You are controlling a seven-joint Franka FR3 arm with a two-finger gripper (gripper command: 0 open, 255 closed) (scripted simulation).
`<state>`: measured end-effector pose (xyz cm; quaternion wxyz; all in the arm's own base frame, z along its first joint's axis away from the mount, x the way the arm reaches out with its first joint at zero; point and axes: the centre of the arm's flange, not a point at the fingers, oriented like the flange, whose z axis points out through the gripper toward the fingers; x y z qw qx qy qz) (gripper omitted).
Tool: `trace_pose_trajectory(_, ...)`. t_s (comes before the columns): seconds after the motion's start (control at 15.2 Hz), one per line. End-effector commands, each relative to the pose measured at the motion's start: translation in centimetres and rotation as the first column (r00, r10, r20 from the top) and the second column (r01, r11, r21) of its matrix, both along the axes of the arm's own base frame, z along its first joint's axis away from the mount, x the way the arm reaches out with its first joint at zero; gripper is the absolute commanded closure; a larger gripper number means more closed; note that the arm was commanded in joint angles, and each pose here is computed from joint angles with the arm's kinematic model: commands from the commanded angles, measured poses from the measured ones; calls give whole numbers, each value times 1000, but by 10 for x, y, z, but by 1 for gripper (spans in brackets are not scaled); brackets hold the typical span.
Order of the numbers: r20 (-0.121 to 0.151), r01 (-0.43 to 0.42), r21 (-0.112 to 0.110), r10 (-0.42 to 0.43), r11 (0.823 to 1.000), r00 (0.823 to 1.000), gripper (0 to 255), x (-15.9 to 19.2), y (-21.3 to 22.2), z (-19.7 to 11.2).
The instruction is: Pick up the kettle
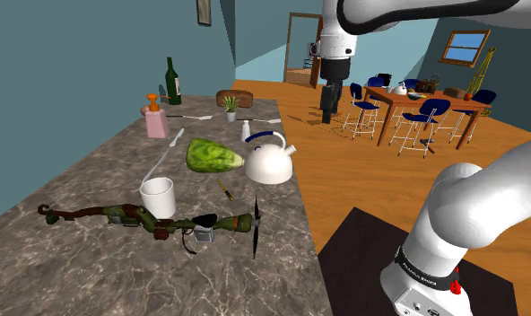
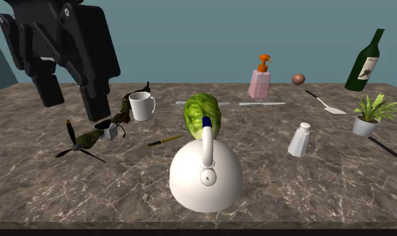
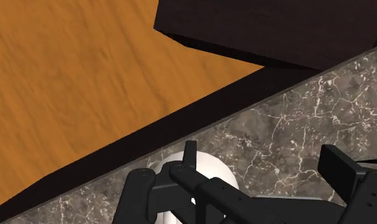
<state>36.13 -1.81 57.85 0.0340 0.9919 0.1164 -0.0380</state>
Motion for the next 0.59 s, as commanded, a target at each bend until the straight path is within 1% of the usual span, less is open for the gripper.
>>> trace_pose_trajectory(0.0,-19,-53,-1,53,999,998,0,22,-11,-15)
trace_pose_trajectory(0.26,-57,-152,1,152,988,987,0,68,-28,-42)
trace_pose_trajectory(0.53,-94,-250,6,250,968,964,0,115,-40,-70)
